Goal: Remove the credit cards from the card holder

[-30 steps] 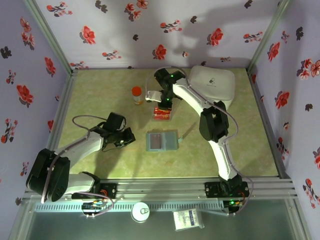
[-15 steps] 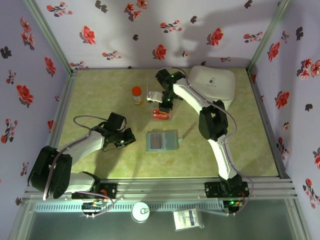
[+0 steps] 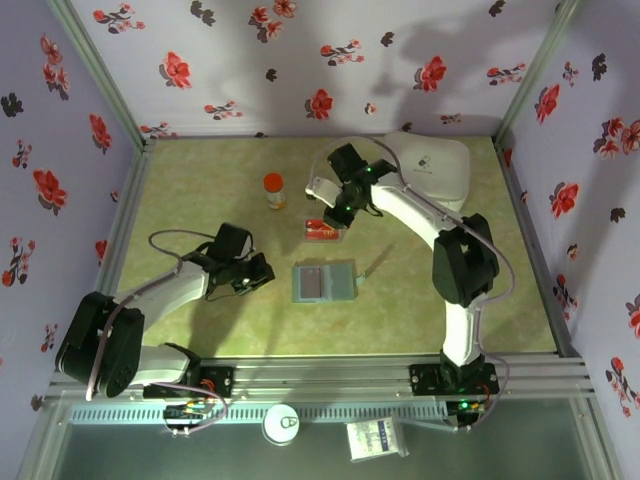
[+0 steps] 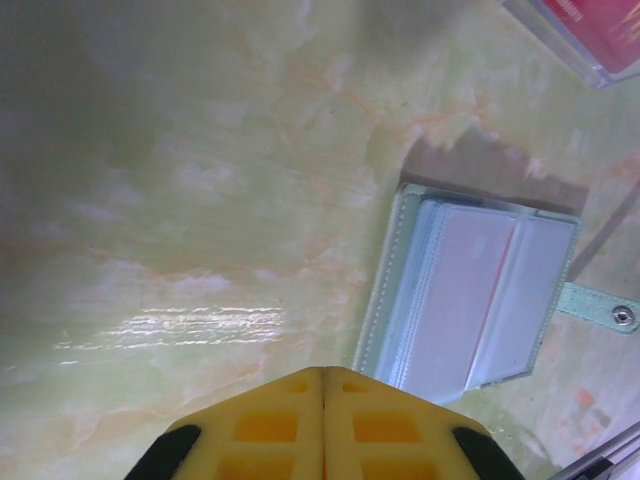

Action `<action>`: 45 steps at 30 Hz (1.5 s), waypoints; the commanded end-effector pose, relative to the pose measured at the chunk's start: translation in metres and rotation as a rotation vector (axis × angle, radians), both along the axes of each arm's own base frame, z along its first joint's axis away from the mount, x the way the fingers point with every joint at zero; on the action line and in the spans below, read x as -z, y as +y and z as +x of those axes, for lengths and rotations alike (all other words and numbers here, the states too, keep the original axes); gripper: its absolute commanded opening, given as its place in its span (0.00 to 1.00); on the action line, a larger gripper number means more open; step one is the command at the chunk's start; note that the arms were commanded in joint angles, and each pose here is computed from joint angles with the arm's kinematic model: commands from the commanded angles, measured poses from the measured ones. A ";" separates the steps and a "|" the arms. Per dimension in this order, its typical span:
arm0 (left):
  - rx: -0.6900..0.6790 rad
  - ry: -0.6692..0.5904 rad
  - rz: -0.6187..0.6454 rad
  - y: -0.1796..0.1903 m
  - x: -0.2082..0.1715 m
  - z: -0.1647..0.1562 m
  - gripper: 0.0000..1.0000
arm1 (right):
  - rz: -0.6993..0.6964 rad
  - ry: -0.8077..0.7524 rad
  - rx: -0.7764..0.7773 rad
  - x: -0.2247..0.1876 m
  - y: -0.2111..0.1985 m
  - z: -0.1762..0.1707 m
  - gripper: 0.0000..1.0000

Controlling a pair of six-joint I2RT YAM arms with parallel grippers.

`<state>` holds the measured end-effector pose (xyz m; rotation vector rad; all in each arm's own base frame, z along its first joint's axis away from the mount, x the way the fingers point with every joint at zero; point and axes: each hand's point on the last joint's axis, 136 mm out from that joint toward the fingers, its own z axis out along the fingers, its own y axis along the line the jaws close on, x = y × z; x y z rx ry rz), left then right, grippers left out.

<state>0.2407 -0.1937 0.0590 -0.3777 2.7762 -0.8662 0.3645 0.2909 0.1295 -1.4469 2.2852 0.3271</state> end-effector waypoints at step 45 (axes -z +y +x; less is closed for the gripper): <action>0.138 0.062 0.040 -0.057 0.037 -0.012 0.00 | 0.478 0.569 0.879 0.051 0.025 -0.111 0.26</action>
